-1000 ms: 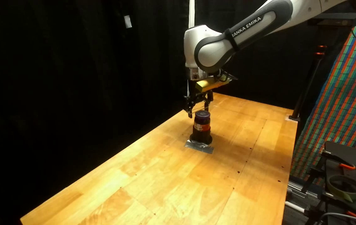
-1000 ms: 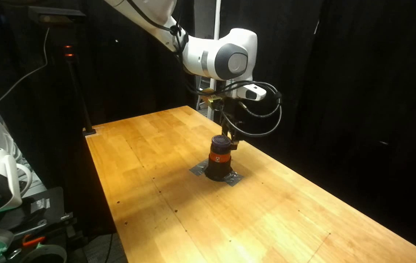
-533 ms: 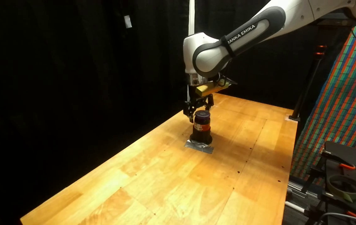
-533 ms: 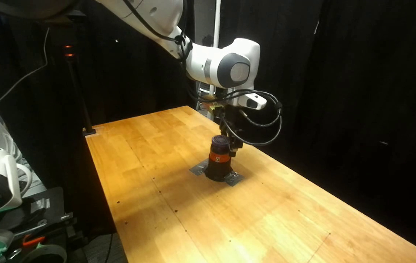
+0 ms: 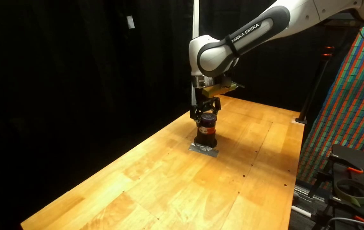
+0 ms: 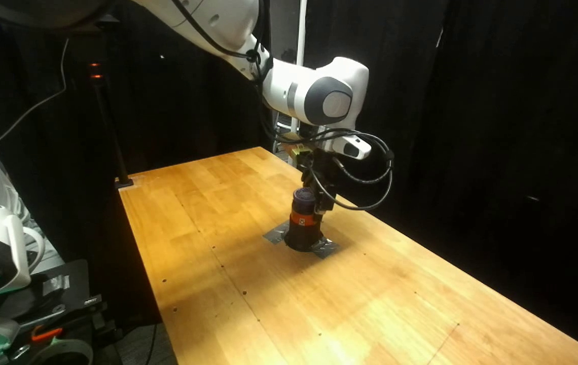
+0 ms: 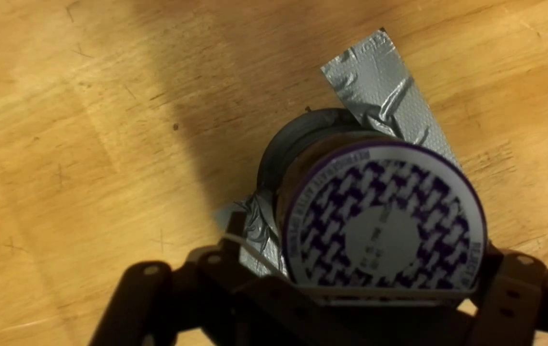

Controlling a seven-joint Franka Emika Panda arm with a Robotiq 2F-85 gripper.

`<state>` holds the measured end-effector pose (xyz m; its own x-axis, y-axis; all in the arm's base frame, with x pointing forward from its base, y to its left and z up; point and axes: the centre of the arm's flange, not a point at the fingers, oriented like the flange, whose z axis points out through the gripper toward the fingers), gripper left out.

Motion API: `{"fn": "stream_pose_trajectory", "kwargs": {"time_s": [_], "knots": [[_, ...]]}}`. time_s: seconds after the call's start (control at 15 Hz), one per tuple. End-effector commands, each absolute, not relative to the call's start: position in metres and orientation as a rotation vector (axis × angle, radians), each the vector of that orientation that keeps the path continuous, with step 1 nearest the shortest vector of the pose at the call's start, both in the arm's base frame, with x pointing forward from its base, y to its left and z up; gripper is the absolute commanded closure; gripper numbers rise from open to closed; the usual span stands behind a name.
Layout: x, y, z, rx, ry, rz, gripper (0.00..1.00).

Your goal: Put the rubber bung around the neck of the brown bottle

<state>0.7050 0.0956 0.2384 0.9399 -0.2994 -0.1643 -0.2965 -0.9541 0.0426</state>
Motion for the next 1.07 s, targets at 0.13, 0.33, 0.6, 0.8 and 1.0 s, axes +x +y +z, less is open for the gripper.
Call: {"fn": "stream_pose_trajectory", "kwargs": {"time_s": [0.13, 0.33, 0.6, 0.8, 1.0], "knots": [[0.675, 0.086, 0.253, 3.132, -0.397, -0.427, 0.00], [0.663, 0.087, 0.250, 3.146, -0.363, -0.467, 0.00], [0.648, 0.086, 0.241, 3.151, -0.323, -0.519, 0.00], [0.635, 0.086, 0.238, 3.147, -0.319, -0.519, 0.00], [0.618, 0.086, 0.235, 3.138, -0.342, -0.450, 0.34]]}}
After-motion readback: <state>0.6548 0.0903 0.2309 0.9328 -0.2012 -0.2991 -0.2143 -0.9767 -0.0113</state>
